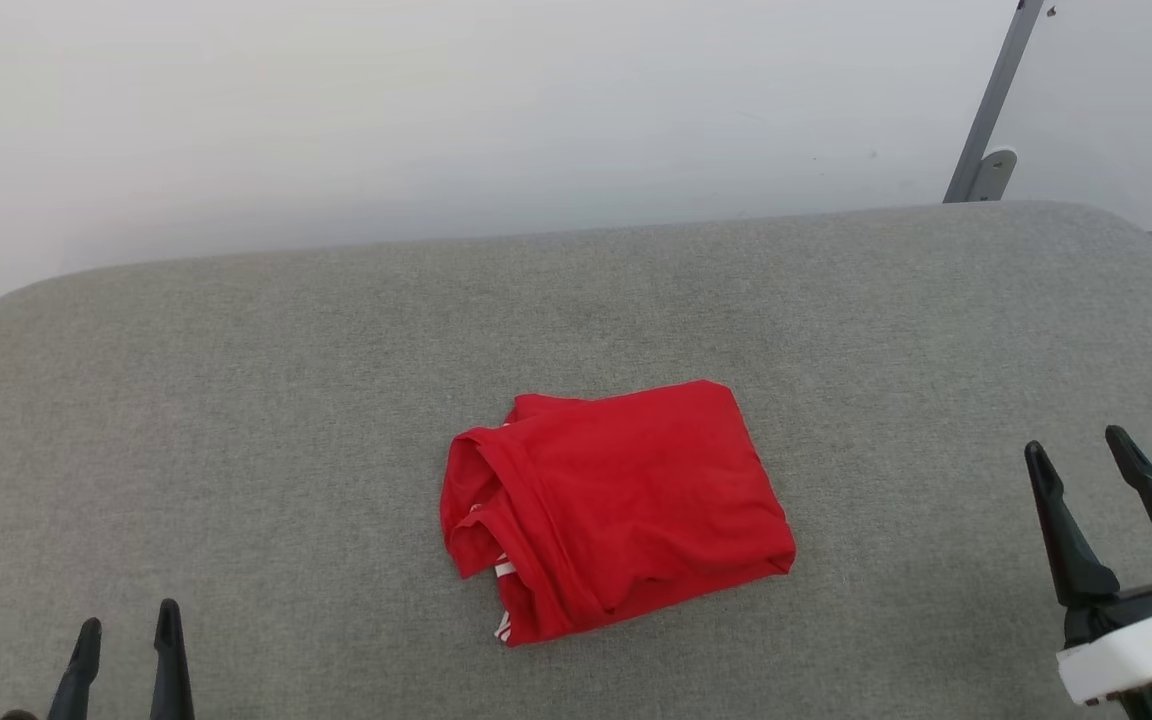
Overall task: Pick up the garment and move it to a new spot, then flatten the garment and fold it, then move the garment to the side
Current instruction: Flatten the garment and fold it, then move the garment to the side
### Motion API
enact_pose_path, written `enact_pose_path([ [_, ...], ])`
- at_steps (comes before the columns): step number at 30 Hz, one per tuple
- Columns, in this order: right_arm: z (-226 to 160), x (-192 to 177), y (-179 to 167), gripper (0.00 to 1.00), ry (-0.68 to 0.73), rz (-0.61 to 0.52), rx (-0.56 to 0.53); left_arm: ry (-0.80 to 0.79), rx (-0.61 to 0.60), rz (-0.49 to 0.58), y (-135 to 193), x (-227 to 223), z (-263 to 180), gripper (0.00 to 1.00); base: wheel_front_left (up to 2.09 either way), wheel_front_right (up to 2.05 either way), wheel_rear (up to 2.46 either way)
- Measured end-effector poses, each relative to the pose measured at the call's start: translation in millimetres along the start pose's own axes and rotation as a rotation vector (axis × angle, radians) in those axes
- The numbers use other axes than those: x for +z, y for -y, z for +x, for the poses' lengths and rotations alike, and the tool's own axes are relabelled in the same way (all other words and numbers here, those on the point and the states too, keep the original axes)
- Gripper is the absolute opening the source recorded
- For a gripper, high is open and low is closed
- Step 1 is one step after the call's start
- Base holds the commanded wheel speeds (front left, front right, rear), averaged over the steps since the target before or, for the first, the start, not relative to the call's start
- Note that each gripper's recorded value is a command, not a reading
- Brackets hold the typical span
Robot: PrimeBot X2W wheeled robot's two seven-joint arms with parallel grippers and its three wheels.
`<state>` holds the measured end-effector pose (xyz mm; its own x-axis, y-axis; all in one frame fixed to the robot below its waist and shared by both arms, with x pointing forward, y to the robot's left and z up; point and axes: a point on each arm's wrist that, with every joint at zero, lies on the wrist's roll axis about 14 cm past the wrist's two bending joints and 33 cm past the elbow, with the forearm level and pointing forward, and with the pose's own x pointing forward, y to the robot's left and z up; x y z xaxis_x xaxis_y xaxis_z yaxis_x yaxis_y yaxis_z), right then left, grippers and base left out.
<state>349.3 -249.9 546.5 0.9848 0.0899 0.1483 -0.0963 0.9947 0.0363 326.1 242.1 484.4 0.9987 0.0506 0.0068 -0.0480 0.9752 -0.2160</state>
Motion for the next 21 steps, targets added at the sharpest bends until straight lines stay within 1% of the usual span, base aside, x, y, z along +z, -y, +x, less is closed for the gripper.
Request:
enact_pose_path([
  [5,-6,-2,1,1.0,0.003,0.011,-0.021,-0.002,0.004,-0.014,3,-3,-2,1.0,0.0,0.0,0.0],
  [9,-9,-4,1,1.0,0.003,0.029,-0.038,-0.016,-0.024,-0.025,12,-7,-4,1.0,0.0,0.0,0.0],
  [21,-8,-13,-10,1.0,-0.015,0.055,-0.028,-0.027,-0.034,-0.025,12,-10,-5,1.0,0.0,0.0,0.0],
])
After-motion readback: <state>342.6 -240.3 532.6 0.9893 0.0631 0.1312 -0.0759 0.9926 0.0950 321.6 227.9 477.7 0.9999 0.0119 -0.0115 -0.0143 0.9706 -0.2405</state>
